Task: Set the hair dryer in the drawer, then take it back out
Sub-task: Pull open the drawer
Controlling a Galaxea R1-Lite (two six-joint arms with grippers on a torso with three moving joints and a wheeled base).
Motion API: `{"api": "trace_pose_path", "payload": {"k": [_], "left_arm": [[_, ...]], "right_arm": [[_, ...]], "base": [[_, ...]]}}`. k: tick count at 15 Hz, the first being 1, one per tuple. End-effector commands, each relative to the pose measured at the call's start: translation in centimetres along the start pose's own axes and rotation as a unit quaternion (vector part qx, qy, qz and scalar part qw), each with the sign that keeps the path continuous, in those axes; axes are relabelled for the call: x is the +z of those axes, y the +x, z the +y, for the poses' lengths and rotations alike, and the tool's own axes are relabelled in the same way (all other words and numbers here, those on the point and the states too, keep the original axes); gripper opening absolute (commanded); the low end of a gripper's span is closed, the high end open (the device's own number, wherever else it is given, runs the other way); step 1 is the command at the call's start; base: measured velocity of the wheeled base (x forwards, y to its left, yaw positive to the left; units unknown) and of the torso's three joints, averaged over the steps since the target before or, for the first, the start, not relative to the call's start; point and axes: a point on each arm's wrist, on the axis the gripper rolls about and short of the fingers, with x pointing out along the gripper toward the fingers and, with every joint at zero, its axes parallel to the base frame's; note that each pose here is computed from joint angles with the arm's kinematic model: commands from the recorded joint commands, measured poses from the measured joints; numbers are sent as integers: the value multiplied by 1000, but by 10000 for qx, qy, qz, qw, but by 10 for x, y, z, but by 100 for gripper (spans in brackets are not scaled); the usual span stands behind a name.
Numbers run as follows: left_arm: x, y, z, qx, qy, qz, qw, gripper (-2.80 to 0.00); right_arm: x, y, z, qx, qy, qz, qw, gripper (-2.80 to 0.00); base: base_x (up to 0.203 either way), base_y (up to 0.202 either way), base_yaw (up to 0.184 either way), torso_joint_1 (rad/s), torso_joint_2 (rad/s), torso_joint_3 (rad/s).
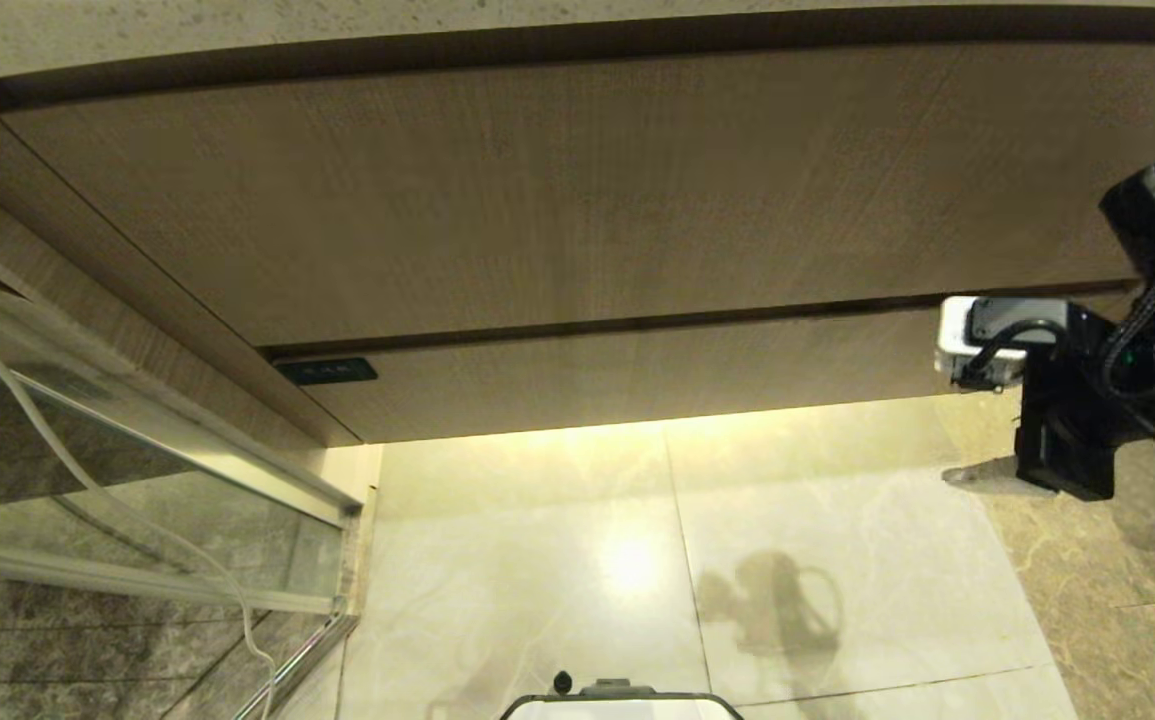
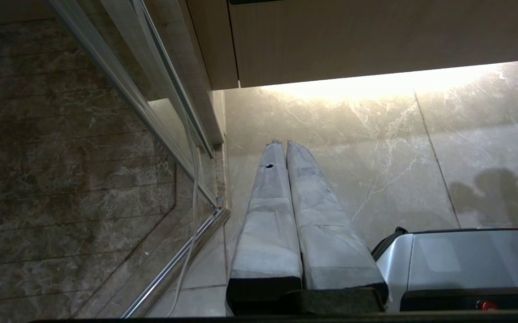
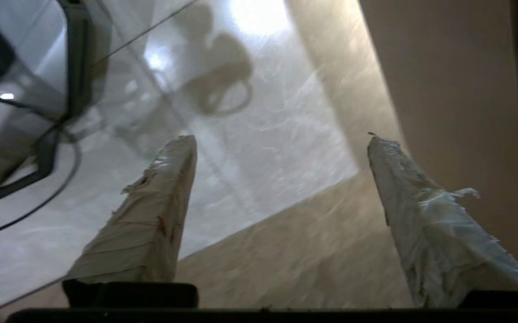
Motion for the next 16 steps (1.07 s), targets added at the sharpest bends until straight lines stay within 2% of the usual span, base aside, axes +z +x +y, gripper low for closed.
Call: {"api": "trace_pose_path", "payload": {"k": [1, 3, 4, 5, 6, 8, 9, 11, 13, 15, 16], "left_arm": [[0, 0, 0, 0, 2, -1, 10000, -280], [0, 0, 0, 0, 2, -1, 10000, -280], [0, 0, 0, 0, 2, -1, 10000, -280], [0, 0, 0, 0, 2, -1, 10000, -280], [0, 0, 0, 0, 2, -4, 10000, -280], [0, 0, 0, 0, 2, 6, 10000, -280], [0, 0, 0, 0, 2, -1, 10000, -280], [0, 0, 0, 0, 2, -2, 10000, -280], [0, 0, 0, 0, 2, 5, 10000, -280], [0, 0, 0, 0, 2, 6, 10000, -280], [0, 0, 0, 0, 2, -1, 10000, -280]], "right_arm": [[-2, 26, 7, -734, -450, -912, 9921, 0], [-6, 43, 11, -795, -754, -2066, 9723, 0], [-8, 51, 3, -788, -916, -2651, 9566, 0], [-11, 65, -6, -714, -1076, -3013, 9448, 0], [-12, 73, -18, -738, -1247, -3257, 9343, 0], [-8, 89, -41, -858, -1473, -3440, 9234, 0], [-8, 92, -48, -893, -1513, -3445, 9222, 0], [-17, 96, -51, -695, -1555, -3253, 9302, 0], [-18, 97, -51, -692, -1566, -3241, 9304, 0], [-23, 98, -55, -716, -2047, -3093, 9259, 0], [-24, 101, -57, -634, -2105, -3031, 9273, 0]], "base": [[0, 0, 0, 0, 0, 0], [0, 0, 0, 0, 0, 0], [0, 0, 0, 0, 0, 0], [0, 0, 0, 0, 0, 0], [0, 0, 0, 0, 0, 0], [0, 0, 0, 0, 0, 0], [0, 0, 0, 0, 0, 0], [0, 0, 0, 0, 0, 0], [0, 0, 0, 0, 0, 0], [0, 0, 0, 0, 0, 0], [0, 0, 0, 0, 0, 0]]}}
